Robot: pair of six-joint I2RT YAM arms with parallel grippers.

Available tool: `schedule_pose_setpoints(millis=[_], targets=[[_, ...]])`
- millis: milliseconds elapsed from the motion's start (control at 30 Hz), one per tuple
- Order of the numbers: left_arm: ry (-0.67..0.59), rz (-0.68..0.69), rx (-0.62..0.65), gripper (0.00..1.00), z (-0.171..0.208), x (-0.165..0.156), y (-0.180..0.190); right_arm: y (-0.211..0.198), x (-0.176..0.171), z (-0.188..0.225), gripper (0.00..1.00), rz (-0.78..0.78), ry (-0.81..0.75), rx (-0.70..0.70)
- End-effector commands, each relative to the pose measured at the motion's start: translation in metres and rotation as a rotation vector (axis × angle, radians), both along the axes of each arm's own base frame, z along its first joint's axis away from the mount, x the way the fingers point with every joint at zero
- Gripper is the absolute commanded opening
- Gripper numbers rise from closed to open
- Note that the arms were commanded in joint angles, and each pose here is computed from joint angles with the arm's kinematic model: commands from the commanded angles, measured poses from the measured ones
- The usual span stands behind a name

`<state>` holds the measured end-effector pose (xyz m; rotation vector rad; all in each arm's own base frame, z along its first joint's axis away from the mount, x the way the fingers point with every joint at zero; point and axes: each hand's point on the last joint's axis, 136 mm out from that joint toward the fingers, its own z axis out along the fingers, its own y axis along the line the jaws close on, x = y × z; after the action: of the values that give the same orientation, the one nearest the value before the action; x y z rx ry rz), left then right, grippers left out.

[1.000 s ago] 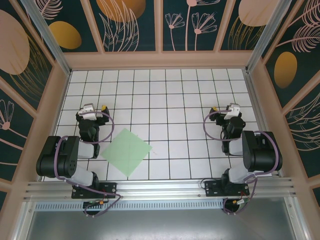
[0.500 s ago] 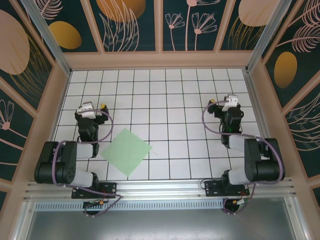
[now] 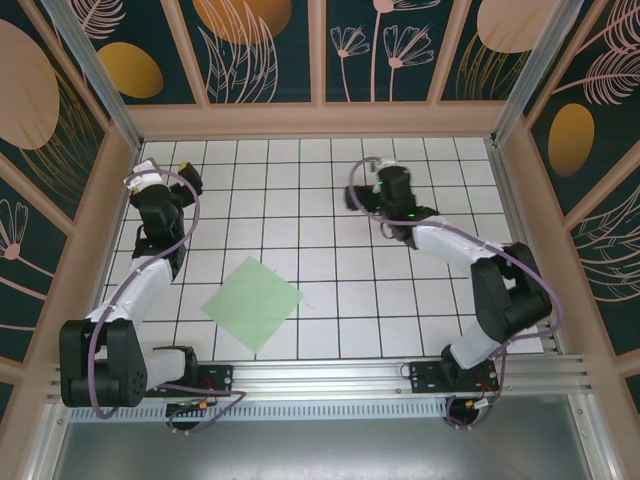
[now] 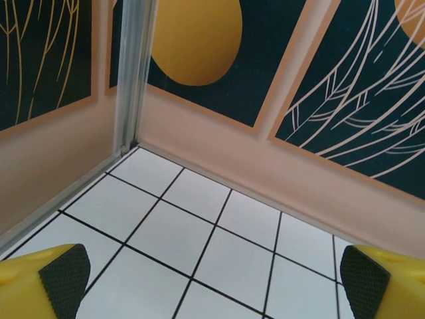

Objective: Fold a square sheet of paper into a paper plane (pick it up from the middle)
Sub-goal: Move the square sheet of paper to the center of the table.

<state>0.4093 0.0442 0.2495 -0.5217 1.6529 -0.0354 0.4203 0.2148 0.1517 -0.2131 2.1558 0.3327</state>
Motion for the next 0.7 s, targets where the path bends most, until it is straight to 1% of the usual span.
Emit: schedule_pose_setpoints(millis=[0, 100, 167, 300, 367, 533, 667], targets=[[0.125, 0.031, -0.076, 0.99, -0.022, -0.010, 0.003, 0.061, -0.032, -0.022, 0.99, 0.178, 0.090, -0.092], [0.136, 0.069, -0.107, 0.99, -0.018, -0.013, 0.008, 0.110, -0.056, -0.043, 0.98, 0.304, 0.115, -0.177], [0.143, 0.081, -0.118, 0.99, -0.015, -0.014, 0.009, 0.132, -0.068, -0.053, 0.98, 0.353, 0.123, -0.226], [0.163, 0.097, -0.136, 0.99, -0.013, -0.015, 0.011, 0.172, -0.092, -0.068, 0.98, 0.462, 0.130, -0.272], [0.168, 0.105, -0.139, 0.98, -0.012, -0.015, 0.012, 0.189, -0.106, -0.078, 0.98, 0.532, 0.151, -0.295], [0.190, 0.088, -0.127, 0.98, -0.012, -0.012, 0.009, 0.217, -0.135, -0.109, 0.97, 0.661, 0.173, -0.441], [0.196, 0.076, -0.121, 0.98, -0.011, -0.010, 0.008, 0.228, -0.138, -0.122, 0.97, 0.687, 0.175, -0.496]])
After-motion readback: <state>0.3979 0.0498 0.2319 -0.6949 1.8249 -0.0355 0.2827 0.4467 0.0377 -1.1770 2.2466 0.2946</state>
